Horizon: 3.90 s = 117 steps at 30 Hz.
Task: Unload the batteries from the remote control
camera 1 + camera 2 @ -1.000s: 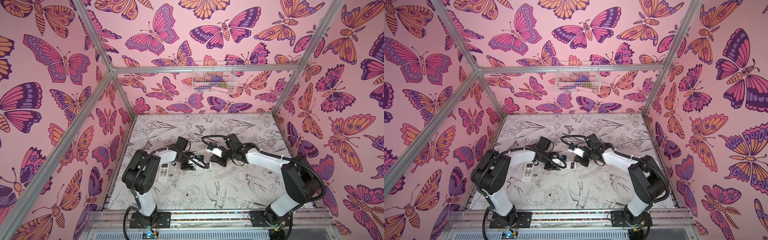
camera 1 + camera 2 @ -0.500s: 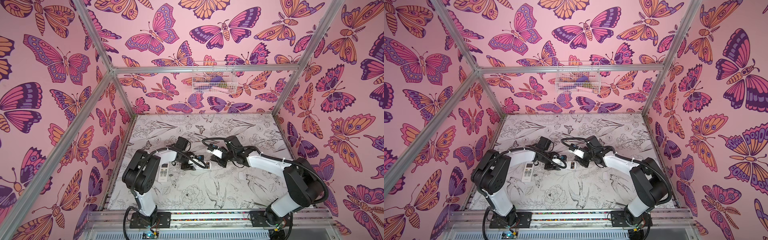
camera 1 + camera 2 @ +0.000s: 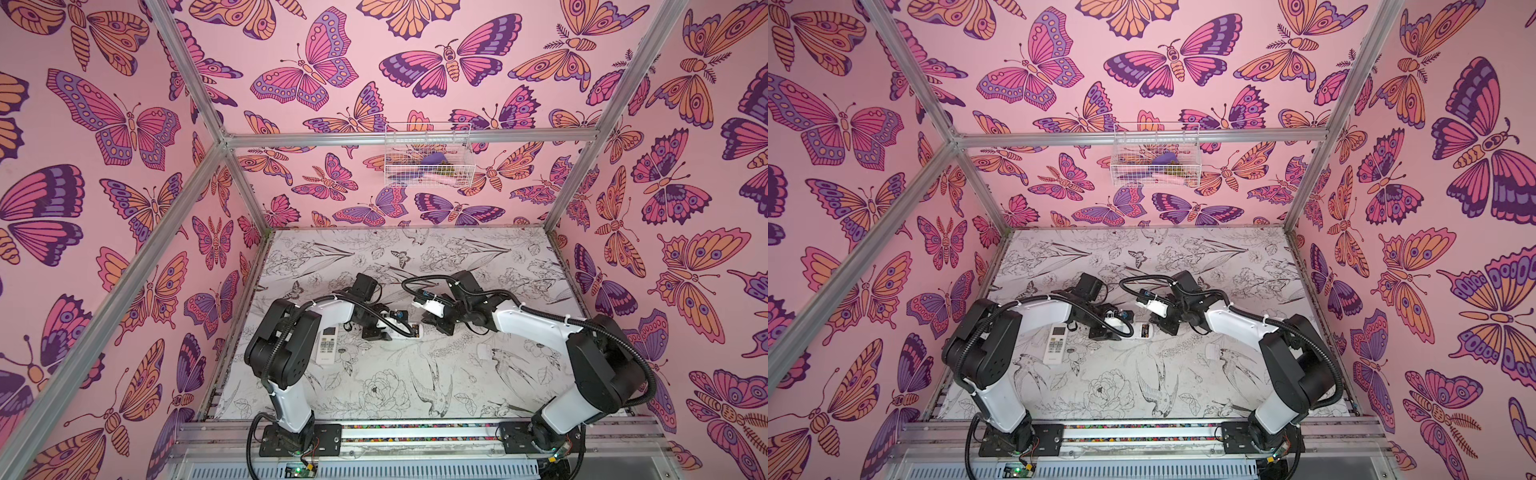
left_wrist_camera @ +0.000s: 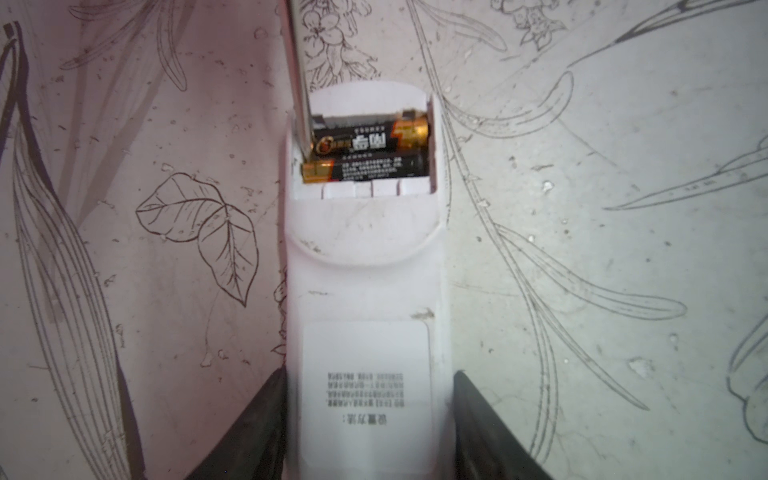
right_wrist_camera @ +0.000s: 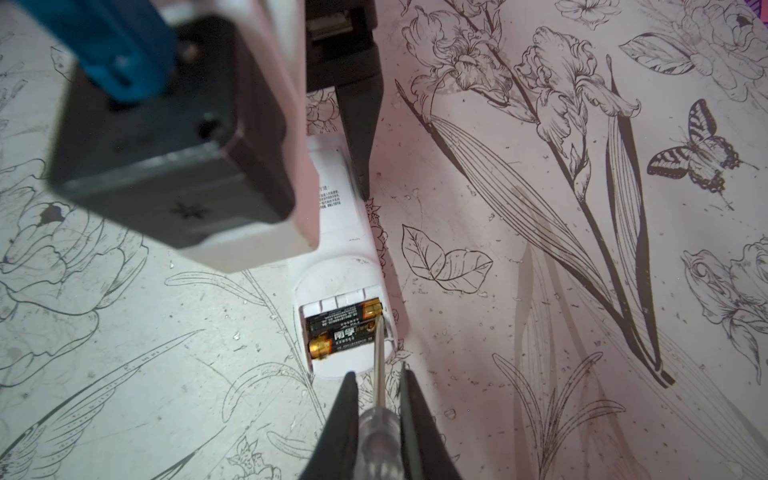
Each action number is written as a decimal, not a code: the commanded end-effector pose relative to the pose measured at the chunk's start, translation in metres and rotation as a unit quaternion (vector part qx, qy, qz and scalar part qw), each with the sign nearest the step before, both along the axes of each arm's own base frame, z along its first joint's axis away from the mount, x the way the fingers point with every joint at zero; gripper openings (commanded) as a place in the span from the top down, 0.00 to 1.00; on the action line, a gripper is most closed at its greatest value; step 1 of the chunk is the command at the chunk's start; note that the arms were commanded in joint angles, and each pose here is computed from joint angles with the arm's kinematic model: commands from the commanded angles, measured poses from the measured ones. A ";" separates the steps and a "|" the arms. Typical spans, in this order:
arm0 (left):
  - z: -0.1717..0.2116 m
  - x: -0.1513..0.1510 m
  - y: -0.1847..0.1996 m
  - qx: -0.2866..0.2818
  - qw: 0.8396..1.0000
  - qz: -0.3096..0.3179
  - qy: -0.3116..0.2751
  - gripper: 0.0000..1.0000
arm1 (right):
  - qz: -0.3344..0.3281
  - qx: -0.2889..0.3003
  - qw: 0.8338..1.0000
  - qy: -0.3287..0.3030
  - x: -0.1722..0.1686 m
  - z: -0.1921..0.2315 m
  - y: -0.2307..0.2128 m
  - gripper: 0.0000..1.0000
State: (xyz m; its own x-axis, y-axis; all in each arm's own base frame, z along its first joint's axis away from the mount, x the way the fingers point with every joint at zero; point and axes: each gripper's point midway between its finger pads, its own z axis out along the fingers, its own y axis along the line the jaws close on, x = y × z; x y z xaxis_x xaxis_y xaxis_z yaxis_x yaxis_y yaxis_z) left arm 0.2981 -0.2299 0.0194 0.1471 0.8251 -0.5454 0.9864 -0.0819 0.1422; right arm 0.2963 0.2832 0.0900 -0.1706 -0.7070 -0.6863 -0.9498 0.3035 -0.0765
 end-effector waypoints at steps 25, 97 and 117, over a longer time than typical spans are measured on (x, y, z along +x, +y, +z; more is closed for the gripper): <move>-0.039 -0.020 0.020 0.068 0.997 -0.006 0.033 0.60 | -0.045 0.082 0.994 0.047 -0.013 -0.017 0.023 1.00; -0.040 -0.010 0.018 0.070 0.997 0.016 0.011 0.63 | -0.436 0.096 0.817 0.365 0.005 -0.017 -0.003 1.00; -0.036 0.003 0.016 0.067 0.997 0.022 -0.041 0.63 | -0.398 0.194 0.811 0.383 0.016 0.011 -0.007 1.00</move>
